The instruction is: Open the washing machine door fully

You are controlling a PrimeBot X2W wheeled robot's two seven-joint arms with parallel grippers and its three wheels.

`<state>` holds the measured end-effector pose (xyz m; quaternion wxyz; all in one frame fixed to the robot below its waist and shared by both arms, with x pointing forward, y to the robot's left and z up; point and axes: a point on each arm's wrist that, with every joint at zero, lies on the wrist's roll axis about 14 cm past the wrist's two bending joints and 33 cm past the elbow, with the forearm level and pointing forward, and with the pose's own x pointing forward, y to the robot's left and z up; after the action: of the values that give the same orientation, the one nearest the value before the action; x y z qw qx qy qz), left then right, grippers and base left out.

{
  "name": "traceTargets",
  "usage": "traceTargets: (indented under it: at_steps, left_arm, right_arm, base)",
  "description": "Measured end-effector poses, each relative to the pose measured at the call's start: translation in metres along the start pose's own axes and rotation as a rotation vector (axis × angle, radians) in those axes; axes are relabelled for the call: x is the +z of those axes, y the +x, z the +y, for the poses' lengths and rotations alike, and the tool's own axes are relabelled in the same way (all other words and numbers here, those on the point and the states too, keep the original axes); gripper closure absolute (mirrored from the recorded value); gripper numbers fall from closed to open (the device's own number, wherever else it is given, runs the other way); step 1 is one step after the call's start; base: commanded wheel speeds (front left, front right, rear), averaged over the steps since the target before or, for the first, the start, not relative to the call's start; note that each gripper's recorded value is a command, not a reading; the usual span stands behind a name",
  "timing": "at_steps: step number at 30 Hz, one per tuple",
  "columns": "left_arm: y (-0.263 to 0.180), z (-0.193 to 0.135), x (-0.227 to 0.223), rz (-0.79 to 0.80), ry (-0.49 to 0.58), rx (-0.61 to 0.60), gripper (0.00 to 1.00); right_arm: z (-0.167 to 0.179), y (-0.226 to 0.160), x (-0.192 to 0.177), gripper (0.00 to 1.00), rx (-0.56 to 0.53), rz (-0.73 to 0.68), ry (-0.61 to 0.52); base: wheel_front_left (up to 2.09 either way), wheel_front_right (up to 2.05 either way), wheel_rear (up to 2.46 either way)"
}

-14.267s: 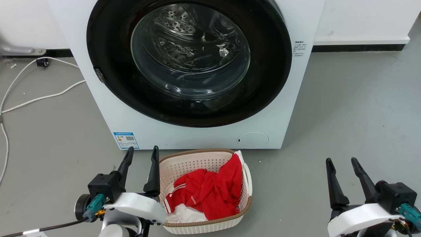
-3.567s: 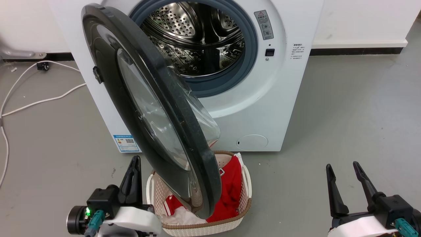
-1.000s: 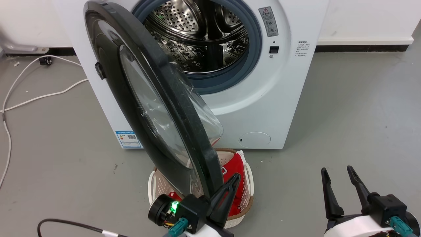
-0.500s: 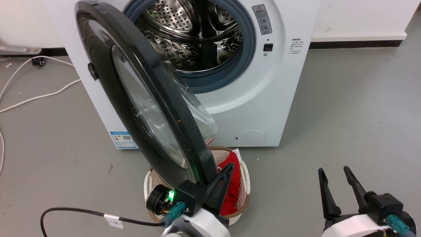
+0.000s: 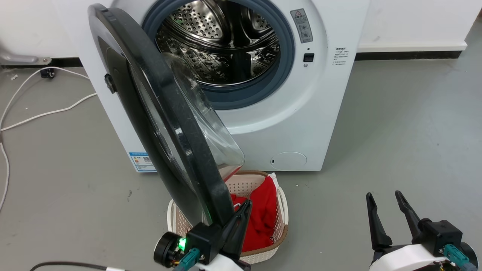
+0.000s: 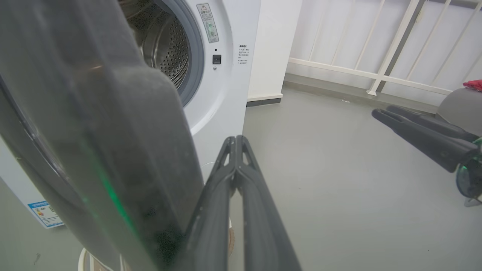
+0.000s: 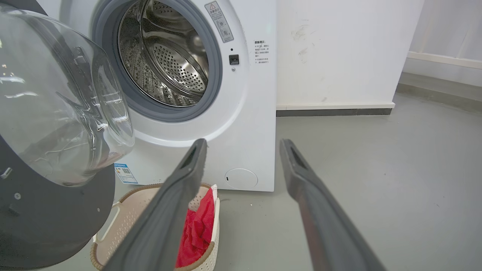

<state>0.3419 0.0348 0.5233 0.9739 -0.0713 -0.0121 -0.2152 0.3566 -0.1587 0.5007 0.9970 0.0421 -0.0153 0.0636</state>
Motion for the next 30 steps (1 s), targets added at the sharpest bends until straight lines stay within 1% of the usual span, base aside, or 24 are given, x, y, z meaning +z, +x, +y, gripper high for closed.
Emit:
traceTargets:
  at_steps: [12, 22, 30]
  left_arm:
    - [-0.04, 0.029, 0.007, -0.027, -0.02, 0.168, 1.0]
    - [-0.074, 0.059, 0.021, -0.072, 0.003, 0.317, 1.0]
    - [-0.104, 0.089, 0.03, -0.099, 0.025, 0.468, 1.0]
  right_arm:
    - [0.015, 0.005, -0.003, 0.0, 0.05, 0.01, 0.001]
    - [0.038, 0.017, -0.002, 0.0, 0.123, 0.006, -0.005]
    - [0.061, 0.029, -0.003, 0.0, 0.194, 0.008, -0.003]
  base:
    - [0.0, 0.0, 0.0]
    - [0.0, 0.0, 0.0]
    - [0.0, 0.0, 0.0]
